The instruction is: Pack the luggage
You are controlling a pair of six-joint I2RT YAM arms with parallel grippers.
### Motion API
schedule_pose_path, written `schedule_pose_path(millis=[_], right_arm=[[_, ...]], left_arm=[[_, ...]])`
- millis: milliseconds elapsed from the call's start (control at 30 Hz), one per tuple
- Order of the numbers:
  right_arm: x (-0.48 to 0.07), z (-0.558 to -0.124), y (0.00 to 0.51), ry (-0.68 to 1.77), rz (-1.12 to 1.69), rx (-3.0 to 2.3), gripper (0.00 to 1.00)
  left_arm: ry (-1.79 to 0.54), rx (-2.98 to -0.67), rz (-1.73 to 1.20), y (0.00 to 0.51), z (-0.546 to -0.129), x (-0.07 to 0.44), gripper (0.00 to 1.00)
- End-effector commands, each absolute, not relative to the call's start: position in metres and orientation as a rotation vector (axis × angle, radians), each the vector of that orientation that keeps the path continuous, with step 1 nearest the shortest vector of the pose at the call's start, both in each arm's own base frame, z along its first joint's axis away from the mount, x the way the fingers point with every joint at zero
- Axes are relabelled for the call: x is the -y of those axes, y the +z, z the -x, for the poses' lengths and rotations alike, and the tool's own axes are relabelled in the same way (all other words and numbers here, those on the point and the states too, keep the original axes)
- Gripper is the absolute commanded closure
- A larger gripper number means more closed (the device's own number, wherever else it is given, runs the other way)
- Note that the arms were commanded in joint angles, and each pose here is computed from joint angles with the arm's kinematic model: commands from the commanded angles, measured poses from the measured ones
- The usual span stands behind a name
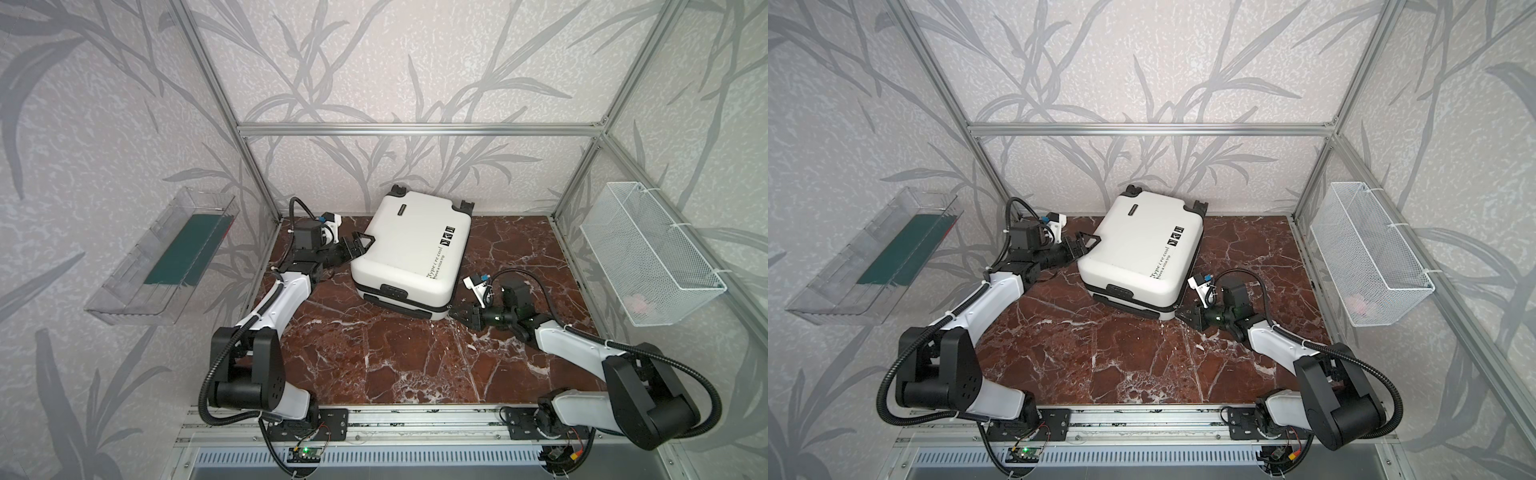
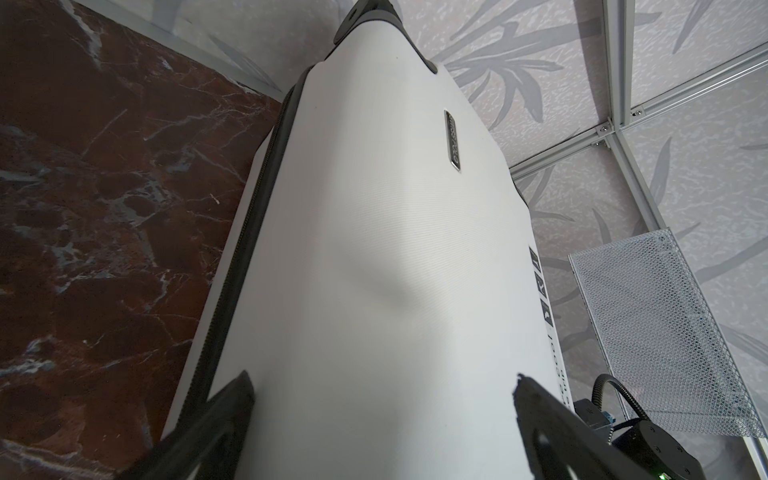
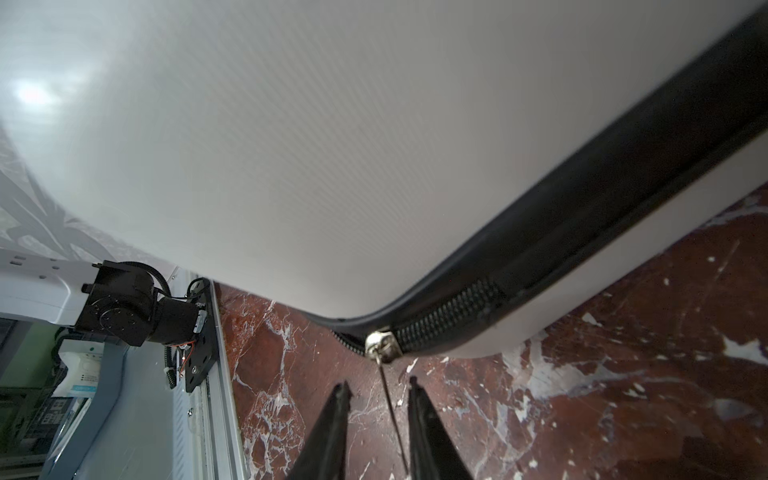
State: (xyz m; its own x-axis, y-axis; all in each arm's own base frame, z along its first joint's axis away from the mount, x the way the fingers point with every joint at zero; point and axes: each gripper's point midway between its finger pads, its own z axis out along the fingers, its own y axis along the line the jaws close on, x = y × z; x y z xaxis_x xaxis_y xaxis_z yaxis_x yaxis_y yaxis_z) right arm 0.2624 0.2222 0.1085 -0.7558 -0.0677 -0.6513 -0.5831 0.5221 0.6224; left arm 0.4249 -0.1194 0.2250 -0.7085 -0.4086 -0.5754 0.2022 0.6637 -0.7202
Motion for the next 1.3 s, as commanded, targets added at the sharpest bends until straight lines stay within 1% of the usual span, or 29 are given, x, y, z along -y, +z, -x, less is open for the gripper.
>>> schedule_pose_path(millis=[0,67,167,300,400,533,667,800,900,1267], right_arm=[[-0.224,-0.264,0.102,1.199,0.517,-2.203,0.71],[-0.224,-0.266,0.100,1.199,0.510,-2.207,0.72],[-0.225,-0.267,0.099,1.202,0.504,-2.206,0.76],[-0.225,-0.265,0.104,1.202,0.510,-2.198,0.84],[-0.225,-0.262,0.108,1.201,0.518,-2.196,0.92],[-0.224,-0.257,0.110,1.178,0.536,-2.204,1.00],[-0.219,-0.254,0.108,1.100,0.519,-2.252,1.00],[-0.202,-0.253,0.093,0.940,0.449,-2.382,1.00],[-0.196,-0.248,0.088,0.874,0.425,-2.440,1.00],[-0.209,-0.236,0.099,0.866,0.495,-2.438,1.00]], left_arm=[[-1.056,-2.086,0.116,0.242,-0.429,0.122,0.01],[-1.054,-2.085,0.116,0.242,-0.430,0.122,0.01],[-1.059,-2.085,0.118,0.242,-0.430,0.122,0.01],[-1.064,-2.086,0.118,0.241,-0.430,0.123,0.01],[-1.066,-2.084,0.114,0.241,-0.430,0.123,0.01],[-1.065,-2.087,0.118,0.240,-0.430,0.122,0.01],[-1.066,-2.087,0.115,0.241,-0.431,0.123,0.01],[-1.069,-2.087,0.115,0.240,-0.432,0.123,0.01],[-1.071,-2.091,0.118,0.238,-0.432,0.123,0.01],[-1.105,-2.117,0.150,0.223,-0.431,0.127,0.01]])
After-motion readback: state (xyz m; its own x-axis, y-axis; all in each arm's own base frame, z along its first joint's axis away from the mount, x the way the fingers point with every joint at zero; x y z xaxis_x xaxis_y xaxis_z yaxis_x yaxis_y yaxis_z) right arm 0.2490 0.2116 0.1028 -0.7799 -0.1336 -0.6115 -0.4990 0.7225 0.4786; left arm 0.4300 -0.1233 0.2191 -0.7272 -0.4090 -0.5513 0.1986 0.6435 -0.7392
